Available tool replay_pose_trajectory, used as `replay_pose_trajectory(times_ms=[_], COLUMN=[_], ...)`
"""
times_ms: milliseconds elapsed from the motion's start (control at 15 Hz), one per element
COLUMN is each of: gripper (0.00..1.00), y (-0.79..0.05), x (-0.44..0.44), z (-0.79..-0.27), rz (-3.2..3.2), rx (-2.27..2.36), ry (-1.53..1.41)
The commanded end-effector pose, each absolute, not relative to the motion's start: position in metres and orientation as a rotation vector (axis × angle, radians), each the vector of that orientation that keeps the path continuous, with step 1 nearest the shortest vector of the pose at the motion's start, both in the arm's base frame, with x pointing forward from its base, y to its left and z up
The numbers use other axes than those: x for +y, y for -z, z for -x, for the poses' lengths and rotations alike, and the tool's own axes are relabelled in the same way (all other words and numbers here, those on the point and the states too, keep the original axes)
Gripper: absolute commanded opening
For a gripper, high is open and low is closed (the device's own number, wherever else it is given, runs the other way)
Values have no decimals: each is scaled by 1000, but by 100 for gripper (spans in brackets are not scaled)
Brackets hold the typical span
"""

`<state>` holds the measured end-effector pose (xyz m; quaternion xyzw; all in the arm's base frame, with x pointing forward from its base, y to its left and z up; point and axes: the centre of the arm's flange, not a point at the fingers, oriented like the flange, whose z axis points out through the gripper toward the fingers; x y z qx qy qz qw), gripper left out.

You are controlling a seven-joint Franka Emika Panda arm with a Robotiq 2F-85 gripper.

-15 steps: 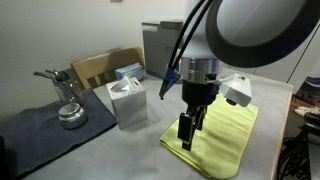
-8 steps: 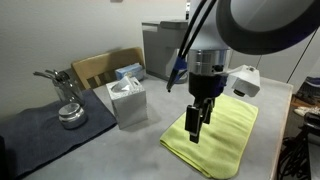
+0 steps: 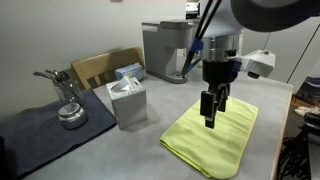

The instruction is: Unfold the cloth

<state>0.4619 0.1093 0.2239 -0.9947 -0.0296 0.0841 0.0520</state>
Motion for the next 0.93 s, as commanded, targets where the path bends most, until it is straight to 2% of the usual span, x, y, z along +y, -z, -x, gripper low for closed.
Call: replay_pose_trajectory(times_ms=[0,400,467,867], gripper=[100,100,100,100], y=[-245,-265,-255,-256], x=[87,69,79,80], z=[-446,-437,-449,-449], rz=[3044,3018,3023,3023], rx=[-34,19,-7,-11], ry=[-285,-335,-311,-312])
